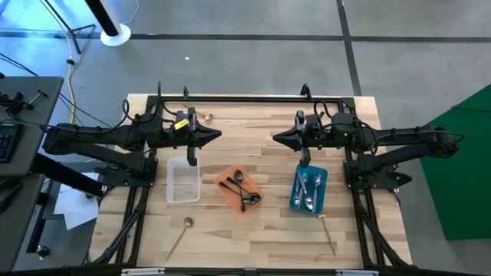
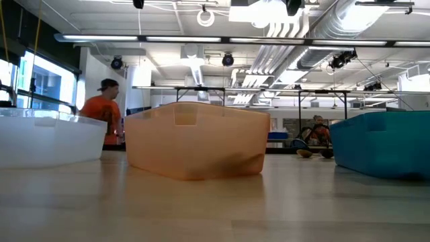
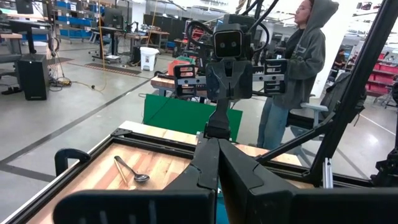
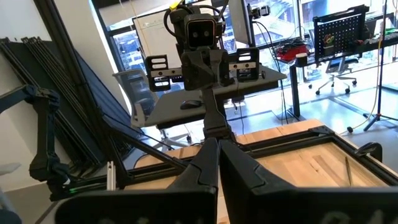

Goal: Sort silverware by color (type)
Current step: Put the black spoon into the orange bin

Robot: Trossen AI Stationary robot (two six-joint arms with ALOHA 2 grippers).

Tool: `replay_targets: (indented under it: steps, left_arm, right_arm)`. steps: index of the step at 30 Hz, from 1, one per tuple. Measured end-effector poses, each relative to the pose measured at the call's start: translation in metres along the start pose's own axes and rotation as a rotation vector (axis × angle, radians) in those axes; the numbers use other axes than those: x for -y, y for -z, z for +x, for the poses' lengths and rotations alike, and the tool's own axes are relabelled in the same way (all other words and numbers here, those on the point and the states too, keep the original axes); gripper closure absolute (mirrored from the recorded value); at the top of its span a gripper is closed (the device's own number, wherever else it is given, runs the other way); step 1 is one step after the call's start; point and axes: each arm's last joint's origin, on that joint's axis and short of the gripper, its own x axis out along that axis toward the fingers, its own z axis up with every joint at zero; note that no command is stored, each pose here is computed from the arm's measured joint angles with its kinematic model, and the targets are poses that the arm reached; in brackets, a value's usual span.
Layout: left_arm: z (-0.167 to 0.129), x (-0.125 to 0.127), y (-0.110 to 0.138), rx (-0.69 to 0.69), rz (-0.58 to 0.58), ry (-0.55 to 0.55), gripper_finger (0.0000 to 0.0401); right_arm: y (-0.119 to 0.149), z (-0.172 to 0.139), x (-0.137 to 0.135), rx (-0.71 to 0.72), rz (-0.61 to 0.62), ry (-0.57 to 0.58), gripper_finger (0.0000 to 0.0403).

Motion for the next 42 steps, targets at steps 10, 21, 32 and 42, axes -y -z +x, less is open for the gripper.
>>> replay_targets:
  steps: [10, 21, 32, 42]
  left_arm:
    - [0.000, 0.000, 0.000, 0.000, 0.000, 0.000, 0.0401]
    - [0.000, 0.000, 0.000, 0.000, 0.000, 0.000, 0.0401]
    - [0.000, 0.000, 0.000, 0.000, 0.025, 0.000, 0.0401]
    - [0.000, 0.000, 0.000, 0.001, 0.024, 0.000, 0.0401]
  right_arm:
    - [0.000, 0.000, 0.000, 0.000, 0.000, 0.000, 0.0403]
    - [0.000, 0.000, 0.000, 0.000, 0.069, 0.000, 0.0403]
    - [0.000, 0.000, 0.002, 0.022, 0.131, 0.077, 0.0403]
    - [0.024, -0.013, 0.048, -0.113, 0.496, 0.571, 0.0403]
